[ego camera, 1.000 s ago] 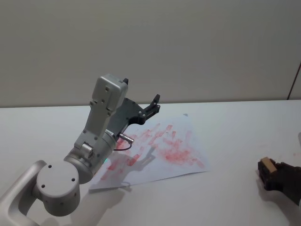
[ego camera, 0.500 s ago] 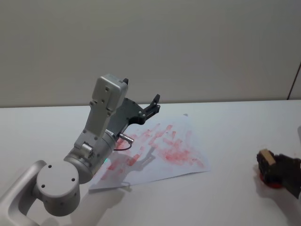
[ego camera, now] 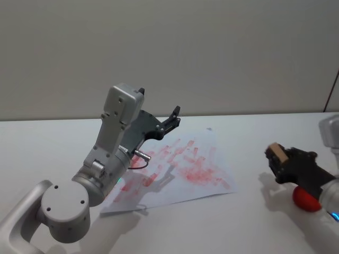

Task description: Use the one hand to pick up the stamp and affix it onto the A4 paper.

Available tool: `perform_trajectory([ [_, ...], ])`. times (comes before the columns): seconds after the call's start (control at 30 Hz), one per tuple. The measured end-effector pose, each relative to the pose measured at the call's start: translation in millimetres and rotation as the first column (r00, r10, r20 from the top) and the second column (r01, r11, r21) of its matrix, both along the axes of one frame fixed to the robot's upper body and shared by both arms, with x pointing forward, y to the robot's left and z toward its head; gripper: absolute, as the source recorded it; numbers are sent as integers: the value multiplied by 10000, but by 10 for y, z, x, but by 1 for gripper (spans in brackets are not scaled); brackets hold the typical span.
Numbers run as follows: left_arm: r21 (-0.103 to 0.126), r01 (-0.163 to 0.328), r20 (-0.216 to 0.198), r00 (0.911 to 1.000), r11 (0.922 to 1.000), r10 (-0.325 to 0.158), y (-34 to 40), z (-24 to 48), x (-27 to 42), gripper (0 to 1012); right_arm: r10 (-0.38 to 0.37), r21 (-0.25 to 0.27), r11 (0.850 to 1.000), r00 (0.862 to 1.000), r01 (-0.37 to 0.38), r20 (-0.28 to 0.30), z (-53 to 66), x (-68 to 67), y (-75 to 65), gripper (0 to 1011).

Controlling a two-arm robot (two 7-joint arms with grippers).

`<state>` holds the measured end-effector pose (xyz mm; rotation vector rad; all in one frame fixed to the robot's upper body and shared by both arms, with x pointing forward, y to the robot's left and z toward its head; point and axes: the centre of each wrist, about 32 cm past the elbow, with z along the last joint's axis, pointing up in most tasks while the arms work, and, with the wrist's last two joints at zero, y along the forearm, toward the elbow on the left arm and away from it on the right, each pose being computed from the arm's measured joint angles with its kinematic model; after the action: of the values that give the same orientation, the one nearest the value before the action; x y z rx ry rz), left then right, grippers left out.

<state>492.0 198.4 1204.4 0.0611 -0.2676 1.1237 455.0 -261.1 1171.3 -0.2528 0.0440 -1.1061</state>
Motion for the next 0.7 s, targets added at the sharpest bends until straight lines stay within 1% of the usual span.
perform_trajectory([
  [0.03, 0, 0, -1, 10000, 10000, 0, 0, 0, 0, 1001, 186, 59, 9998, 9998, -186, 50, 8, 46, 22, 219],
  [0.1, 1, -1, 0, 10000, 10000, 1, 0, 0, 0, 1001, 411, 112, 9991, 9991, -412, 80, 11, 88, 45, 219],
  [0.13, 0, 0, 1, 10000, 10000, 0, 0, 0, 0, 1001, 615, 165, 9980, 9981, -616, 96, 12, 138, 70, 219],
  [0.2, 0, -1, 0, 10000, 10000, 1, 0, 0, 0, 1001, 804, 211, 9965, 9967, -806, 87, 8, 184, 92, 219],
  [0.23, 1, -1, -1, 10000, 10000, 1, 0, 0, 0, 1001, 1048, 268, 9941, 9945, -1049, 65, 3, 233, 120, 219],
  [0.4, 1, 0, 0, 10000, 10000, 0, 0, 0, 0, 1001, 1649, 423, 9855, 9862, -1642, -144, -41, 393, 205, 219],
  [0.5, 0, 0, 0, 10000, 10000, 0, 0, 0, 0, 1001, 2103, 535, 9766, 9769, -2081, -374, -84, 506, 268, 219],
  [0.53, 1, 0, 0, 10000, 10000, 0, 0, 0, 0, 1001, 2293, 595, 9723, 9719, -2262, -525, -112, 567, 306, 219],
  [0.57, 0, 0, 0, 10000, 10000, 0, 0, 0, 0, 1001, 2293, 595, 9723, 9719, -2262, -525, -112, 567, 306, 219],
  [0.67, 1, -1, 0, 10000, 10000, 1, 0, 0, 0, 1001, 2737, 687, 9610, 9571, -2680, -948, -180, 697, 385, 219],
  [0.7, 0, 0, 0, 10000, 10000, 0, 0, 0, 0, 1001, 2811, 698, 9589, 9540, -2749, -1039, -195, 720, 399, 219],
])
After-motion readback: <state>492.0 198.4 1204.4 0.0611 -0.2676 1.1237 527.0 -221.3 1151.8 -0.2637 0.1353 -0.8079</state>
